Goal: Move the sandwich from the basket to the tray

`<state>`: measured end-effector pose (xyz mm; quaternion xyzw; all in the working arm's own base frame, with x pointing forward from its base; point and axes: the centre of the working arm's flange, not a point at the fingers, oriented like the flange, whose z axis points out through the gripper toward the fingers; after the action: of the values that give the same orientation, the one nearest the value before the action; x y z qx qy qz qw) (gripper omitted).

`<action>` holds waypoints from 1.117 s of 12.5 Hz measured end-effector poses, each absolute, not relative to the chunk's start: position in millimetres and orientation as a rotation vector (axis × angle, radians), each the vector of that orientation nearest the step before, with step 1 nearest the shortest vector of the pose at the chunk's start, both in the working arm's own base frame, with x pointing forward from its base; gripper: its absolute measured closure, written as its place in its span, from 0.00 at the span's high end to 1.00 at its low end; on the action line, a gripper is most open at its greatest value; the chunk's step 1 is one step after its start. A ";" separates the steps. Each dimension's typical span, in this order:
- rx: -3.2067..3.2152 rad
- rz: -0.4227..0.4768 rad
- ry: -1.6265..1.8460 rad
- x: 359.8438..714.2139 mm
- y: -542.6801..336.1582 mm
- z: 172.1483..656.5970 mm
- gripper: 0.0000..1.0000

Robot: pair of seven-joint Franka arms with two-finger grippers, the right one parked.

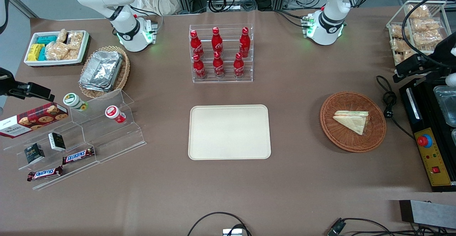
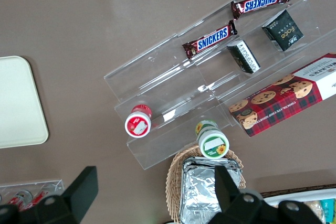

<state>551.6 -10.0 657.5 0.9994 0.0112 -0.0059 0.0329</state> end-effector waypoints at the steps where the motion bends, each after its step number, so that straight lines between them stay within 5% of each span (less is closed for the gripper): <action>1: 3.076 -0.018 0.035 551.6 -10.0 657.5 1.00; 6: 3.073 -0.022 0.133 551.6 -8.9 657.4 1.00; 14: 2.904 -0.129 1.087 561.9 0.9 632.4 1.00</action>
<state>561.9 0.9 632.4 0.9355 0.3503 -0.0416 0.0190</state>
